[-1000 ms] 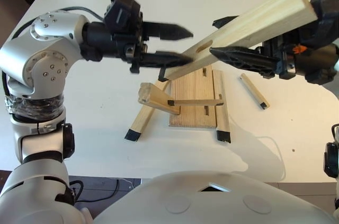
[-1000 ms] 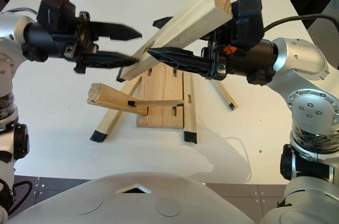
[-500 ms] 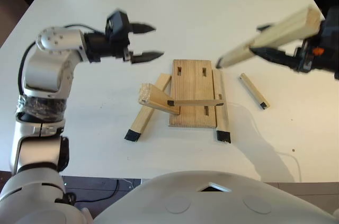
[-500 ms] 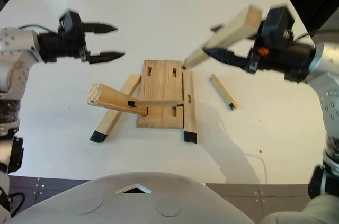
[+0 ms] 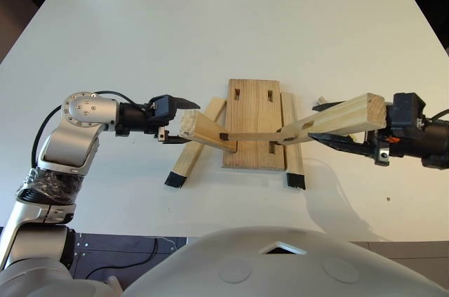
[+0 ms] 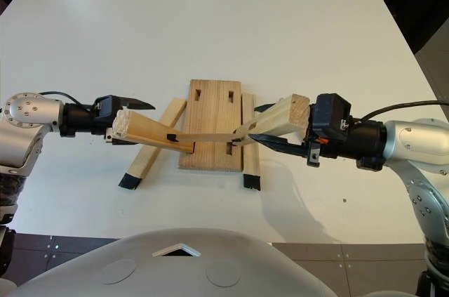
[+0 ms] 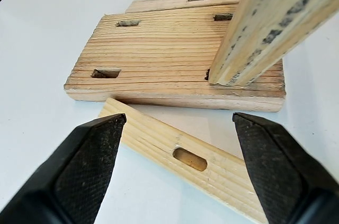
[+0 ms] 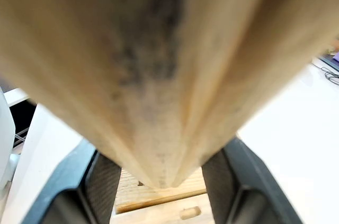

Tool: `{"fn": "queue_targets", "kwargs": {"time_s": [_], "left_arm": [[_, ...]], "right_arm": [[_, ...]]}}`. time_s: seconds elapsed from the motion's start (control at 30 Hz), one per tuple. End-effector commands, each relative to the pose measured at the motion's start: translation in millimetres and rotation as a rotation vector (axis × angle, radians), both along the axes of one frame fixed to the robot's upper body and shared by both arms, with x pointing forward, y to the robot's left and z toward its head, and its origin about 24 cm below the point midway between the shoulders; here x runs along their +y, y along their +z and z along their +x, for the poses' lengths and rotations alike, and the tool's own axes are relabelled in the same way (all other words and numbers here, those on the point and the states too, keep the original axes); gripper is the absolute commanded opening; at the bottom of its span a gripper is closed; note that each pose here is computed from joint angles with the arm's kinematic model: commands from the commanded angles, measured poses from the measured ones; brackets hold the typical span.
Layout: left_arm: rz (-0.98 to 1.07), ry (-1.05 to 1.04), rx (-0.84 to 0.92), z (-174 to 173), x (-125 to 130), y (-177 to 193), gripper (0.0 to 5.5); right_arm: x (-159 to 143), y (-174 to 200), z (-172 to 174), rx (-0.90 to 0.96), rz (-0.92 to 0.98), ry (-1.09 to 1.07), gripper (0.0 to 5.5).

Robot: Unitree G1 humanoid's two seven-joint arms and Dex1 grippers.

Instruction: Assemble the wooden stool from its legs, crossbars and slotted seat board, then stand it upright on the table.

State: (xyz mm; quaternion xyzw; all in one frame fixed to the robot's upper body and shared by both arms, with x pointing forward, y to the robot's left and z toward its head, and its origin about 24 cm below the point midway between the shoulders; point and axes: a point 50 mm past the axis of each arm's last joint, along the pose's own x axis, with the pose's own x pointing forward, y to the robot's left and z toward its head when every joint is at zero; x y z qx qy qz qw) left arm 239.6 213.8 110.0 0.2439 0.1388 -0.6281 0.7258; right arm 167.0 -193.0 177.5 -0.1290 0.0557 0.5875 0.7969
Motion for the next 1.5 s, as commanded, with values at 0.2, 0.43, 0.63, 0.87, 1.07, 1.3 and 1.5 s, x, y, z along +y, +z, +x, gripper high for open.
{"fn": "queue_targets", "kwargs": {"time_s": [0.2, 0.43, 0.63, 0.87, 1.07, 1.3, 1.5], "left_arm": [[0.070, -0.078, 0.018, 6.7, 4.6, 5.5, 3.74], [0.087, -0.117, 0.015, 12.9, 3.3, 11.1, 3.74], [0.075, -0.138, 0.013, 8.4, -4.1, 8.2, 3.74], [0.047, -0.140, 0.021, -0.9, -11.2, 4.1, 3.74], [0.022, -0.193, 0.017, -9.7, -24.9, 7.4, 3.74], [0.012, -0.200, 0.024, -16.3, -35.9, 0.9, 3.74], [0.010, -0.182, 0.017, -19.3, -40.8, -4.2, 3.74]], "right_arm": [[7.1, -24.7, -8.1, 0.061, 0.056, -0.041, 2.01], [-0.4, -40.1, -6.8, 0.065, -0.002, -0.062, 2.01], [-14.7, -37.2, -1.5, 0.102, -0.030, -0.031, 2.01], [-23.3, -45.0, 7.7, 0.172, -0.059, 0.011, 2.01], [-19.4, -58.6, 17.6, 0.225, -0.095, 0.071, 2.01], [-24.0, -58.3, 22.6, 0.260, -0.155, 0.143, 2.00], [-25.5, -56.6, 30.0, 0.279, -0.199, 0.194, 2.00]]}}
